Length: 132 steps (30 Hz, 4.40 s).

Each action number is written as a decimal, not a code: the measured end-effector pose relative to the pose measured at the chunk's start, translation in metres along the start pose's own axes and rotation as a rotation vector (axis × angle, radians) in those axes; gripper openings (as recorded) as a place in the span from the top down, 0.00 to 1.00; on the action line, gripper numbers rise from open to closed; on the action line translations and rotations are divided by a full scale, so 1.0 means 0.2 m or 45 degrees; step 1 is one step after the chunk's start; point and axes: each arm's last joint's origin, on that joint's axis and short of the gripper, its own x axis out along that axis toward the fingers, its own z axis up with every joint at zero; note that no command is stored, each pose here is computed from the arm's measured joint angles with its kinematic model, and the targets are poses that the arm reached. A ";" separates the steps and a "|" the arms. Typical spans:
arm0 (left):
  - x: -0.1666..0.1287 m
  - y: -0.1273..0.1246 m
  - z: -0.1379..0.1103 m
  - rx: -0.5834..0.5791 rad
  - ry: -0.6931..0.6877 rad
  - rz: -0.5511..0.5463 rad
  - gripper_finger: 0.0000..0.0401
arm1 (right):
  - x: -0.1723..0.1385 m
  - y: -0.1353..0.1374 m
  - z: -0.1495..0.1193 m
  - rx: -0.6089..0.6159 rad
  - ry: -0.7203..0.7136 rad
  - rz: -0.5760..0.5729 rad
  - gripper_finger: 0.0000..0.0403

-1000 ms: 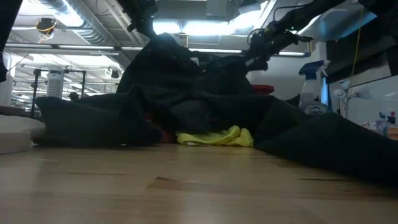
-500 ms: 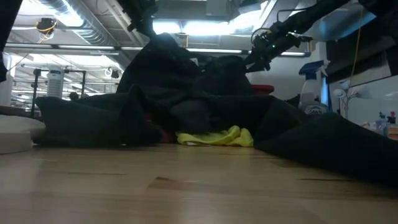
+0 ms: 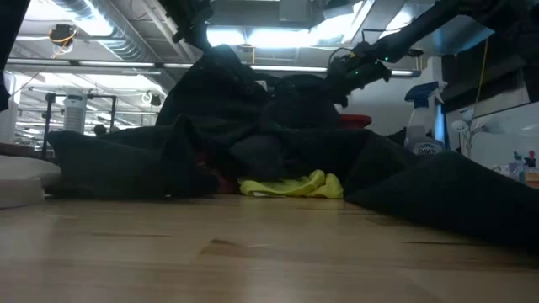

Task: Fold laundry
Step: Fold the black jean

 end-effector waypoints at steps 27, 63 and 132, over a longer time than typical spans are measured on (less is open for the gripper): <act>0.29 -0.45 0.18 -0.039 -0.233 -0.548 1.00 | 0.22 0.46 0.15 0.066 0.024 -0.056 0.99; 0.57 -0.61 0.28 -0.006 -0.514 -0.626 1.00 | 0.16 0.50 0.15 0.183 0.048 0.679 0.33; -0.81 -0.48 -0.11 0.094 -0.189 -0.358 0.95 | -0.68 1.70 0.77 -0.555 -0.582 0.776 0.93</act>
